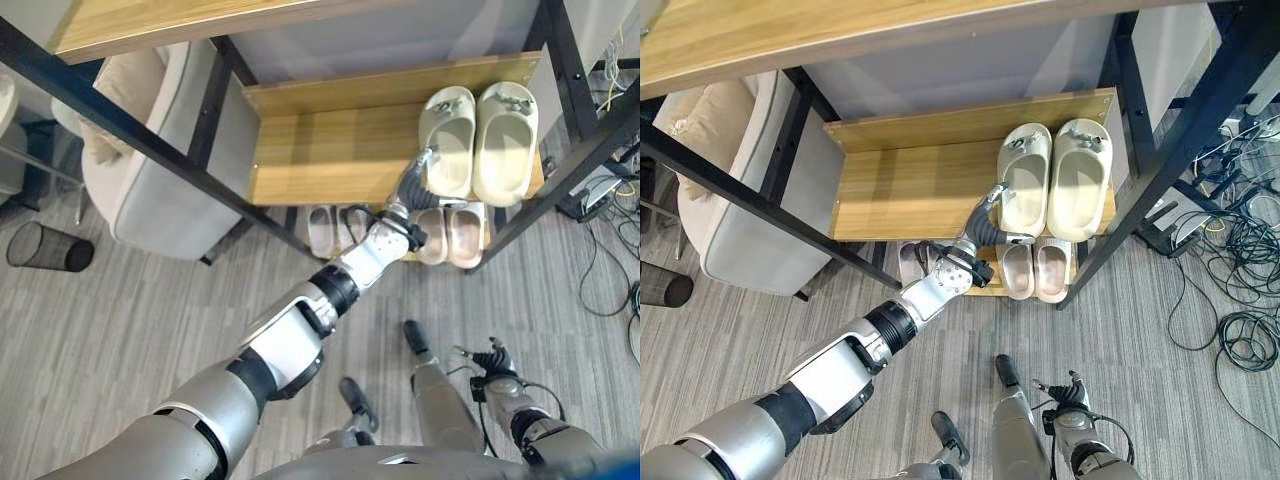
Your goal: Arrange the slippers neatly on the shoe rack.
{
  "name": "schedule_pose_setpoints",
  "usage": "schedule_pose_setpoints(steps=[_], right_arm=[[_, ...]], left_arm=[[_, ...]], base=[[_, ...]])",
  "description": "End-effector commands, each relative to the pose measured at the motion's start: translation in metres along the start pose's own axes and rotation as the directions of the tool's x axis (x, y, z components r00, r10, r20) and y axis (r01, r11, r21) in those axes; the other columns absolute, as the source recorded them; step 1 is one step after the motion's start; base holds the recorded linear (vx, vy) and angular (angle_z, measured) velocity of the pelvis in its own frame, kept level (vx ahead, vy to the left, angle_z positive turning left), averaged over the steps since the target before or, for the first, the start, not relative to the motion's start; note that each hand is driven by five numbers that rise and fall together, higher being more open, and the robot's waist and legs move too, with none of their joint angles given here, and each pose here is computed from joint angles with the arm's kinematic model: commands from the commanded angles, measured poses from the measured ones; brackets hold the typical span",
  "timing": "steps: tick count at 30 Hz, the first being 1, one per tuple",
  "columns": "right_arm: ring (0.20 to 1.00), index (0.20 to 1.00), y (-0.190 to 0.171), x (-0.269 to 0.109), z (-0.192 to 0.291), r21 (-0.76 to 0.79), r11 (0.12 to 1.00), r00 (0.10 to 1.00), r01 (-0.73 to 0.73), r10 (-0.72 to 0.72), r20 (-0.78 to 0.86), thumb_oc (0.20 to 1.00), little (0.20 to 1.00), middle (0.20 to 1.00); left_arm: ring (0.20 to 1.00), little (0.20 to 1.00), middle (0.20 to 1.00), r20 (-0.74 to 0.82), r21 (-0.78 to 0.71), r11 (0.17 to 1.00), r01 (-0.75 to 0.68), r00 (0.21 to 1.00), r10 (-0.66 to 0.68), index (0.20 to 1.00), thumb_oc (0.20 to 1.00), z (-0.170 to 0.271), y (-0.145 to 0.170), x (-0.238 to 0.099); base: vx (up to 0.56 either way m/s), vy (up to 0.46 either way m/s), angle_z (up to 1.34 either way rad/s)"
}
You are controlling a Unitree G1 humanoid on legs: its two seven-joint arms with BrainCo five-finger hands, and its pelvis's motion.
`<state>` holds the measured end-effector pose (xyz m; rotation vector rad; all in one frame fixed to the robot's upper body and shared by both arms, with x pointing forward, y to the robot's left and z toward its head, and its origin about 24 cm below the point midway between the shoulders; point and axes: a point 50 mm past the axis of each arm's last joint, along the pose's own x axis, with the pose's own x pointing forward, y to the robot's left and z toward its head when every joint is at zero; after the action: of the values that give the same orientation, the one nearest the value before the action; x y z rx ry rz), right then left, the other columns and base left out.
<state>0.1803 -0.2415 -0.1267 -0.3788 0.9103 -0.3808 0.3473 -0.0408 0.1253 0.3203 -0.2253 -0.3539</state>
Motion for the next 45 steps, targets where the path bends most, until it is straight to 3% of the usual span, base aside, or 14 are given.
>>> schedule_pose_setpoints(steps=[1, 6, 9, 10, 13, 14, 19, 21, 31, 34, 36, 37, 42, 45], right_arm=[[1.0, 1.0, -0.006, -0.01, -0.05, -0.05, 0.999, 0.987, -0.009, 0.001, -0.16, 1.0, 1.0, 1.0], [1.0, 1.0, 0.007, -0.022, -0.073, -0.014, 0.999, 0.972, -0.052, 0.047, -0.23, 1.0, 1.0, 1.0], [1.0, 1.0, 0.01, -0.023, -0.073, -0.008, 0.998, 0.972, -0.057, 0.054, -0.229, 1.0, 1.0, 1.0], [1.0, 1.0, 0.02, -0.027, -0.075, -0.001, 0.996, 0.968, -0.091, 0.089, -0.234, 1.0, 1.0, 1.0], [1.0, 1.0, 0.02, -0.027, -0.075, -0.001, 0.996, 0.968, -0.091, 0.089, -0.234, 1.0, 1.0, 1.0], [1.0, 1.0, 0.031, -0.034, -0.082, -0.001, 0.99, 0.959, -0.144, 0.14, -0.245, 1.0, 1.0, 1.0], [1.0, 1.0, 0.031, -0.034, -0.083, -0.002, 0.989, 0.959, -0.145, 0.141, -0.246, 1.0, 1.0, 1.0], [1.0, 1.0, 0.047, -0.043, -0.087, 0.01, 0.978, 0.945, -0.208, 0.204, -0.256, 1.0, 1.0, 1.0], [1.0, 1.0, 0.059, -0.052, -0.094, 0.013, 0.964, 0.926, -0.265, 0.258, -0.275, 1.0, 1.0, 1.0], [1.0, 1.0, 0.065, -0.053, -0.089, 0.01, 0.957, 0.924, -0.289, 0.281, -0.257, 1.0, 1.0, 1.0], [1.0, 1.0, 0.068, -0.053, -0.085, 0.012, 0.955, 0.925, -0.296, 0.29, -0.246, 1.0, 1.0, 1.0], [1.0, 1.0, 0.069, -0.051, -0.081, 0.022, 0.955, 0.927, -0.296, 0.293, -0.235, 1.0, 1.0, 1.0], [1.0, 1.0, 0.066, -0.05, -0.081, 0.036, 0.955, 0.928, -0.296, 0.296, -0.227, 1.0, 1.0, 1.0], [1.0, 1.0, 0.06, -0.051, -0.089, 0.056, 0.956, 0.924, -0.288, 0.293, -0.247, 1.0, 1.0, 1.0]], left_arm=[[1.0, 1.0, 1.0, 0.201, 0.039, 0.997, -0.067, 0.978, 0.058, 1.0, 1.0, 0.031, 0.024, 0.006], [1.0, 1.0, 1.0, 0.299, 0.014, 0.999, -0.032, 0.954, 0.027, 1.0, 1.0, 0.016, 0.056, -0.034], [1.0, 1.0, 1.0, 0.305, 0.007, 0.999, -0.037, 0.952, 0.033, 1.0, 1.0, 0.013, 0.061, -0.039], [1.0, 1.0, 1.0, 0.306, -0.025, 0.999, -0.023, 0.952, 0.03, 1.0, 1.0, 0.003, 0.075, -0.061], [1.0, 1.0, 1.0, 0.306, -0.025, 0.999, -0.023, 0.952, 0.03, 1.0, 1.0, 0.003, 0.075, -0.061], [1.0, 1.0, 1.0, 0.282, -0.045, 0.999, -0.003, 0.959, 0.015, 1.0, 1.0, -0.01, 0.082, -0.084], [1.0, 1.0, 1.0, 0.28, -0.044, 0.999, -0.003, 0.96, 0.015, 1.0, 1.0, -0.01, 0.082, -0.085], [1.0, 1.0, 1.0, 0.282, -0.1, 0.994, 0.047, 0.959, -0.017, 1.0, 1.0, -0.013, 0.099, -0.113], [1.0, 1.0, 1.0, 0.196, -0.225, 0.972, 0.07, 0.98, -0.026, 1.0, 1.0, -0.03, 0.107, -0.139], [1.0, 1.0, 1.0, 0.046, -0.325, 0.946, 0.019, 0.999, -0.004, 1.0, 1.0, -0.059, 0.11, -0.157], [1.0, 1.0, 1.0, -0.016, -0.318, 0.948, -0.019, 1.0, 0.015, 1.0, 1.0, -0.071, 0.115, -0.167], [1.0, 1.0, 1.0, -0.133, -0.271, 0.959, -0.088, 0.99, 0.054, 1.0, 1.0, -0.094, 0.123, -0.184], [1.0, 1.0, 1.0, -0.371, -0.104, 0.964, -0.243, 0.909, 0.189, 1.0, 1.0, -0.137, 0.147, -0.234], [1.0, 1.0, 1.0, -0.554, -0.078, 0.923, -0.378, 0.786, 0.275, 1.0, 1.0, -0.168, 0.157, -0.275]], base=[[0.01, -0.066, 0.08], [0.02, -0.033, 0.23], [0.03, 0.005, 0.11], [0.05, 0.022, 0.05], [0.03, 0.036, -0.03], [0.03, 0.086, 0.24], [0.01, 0.048, 0.1], [-0.01, 0.199, 0.06], [-0.04, 0.069, 0.18], [-0.05, 0.074, 0.12], [-0.04, 0.06, 0.12], [-0.02, 0.062, 0.08], [0.01, 0.041, 0.05], [0.01, 0.038, 0.05]])
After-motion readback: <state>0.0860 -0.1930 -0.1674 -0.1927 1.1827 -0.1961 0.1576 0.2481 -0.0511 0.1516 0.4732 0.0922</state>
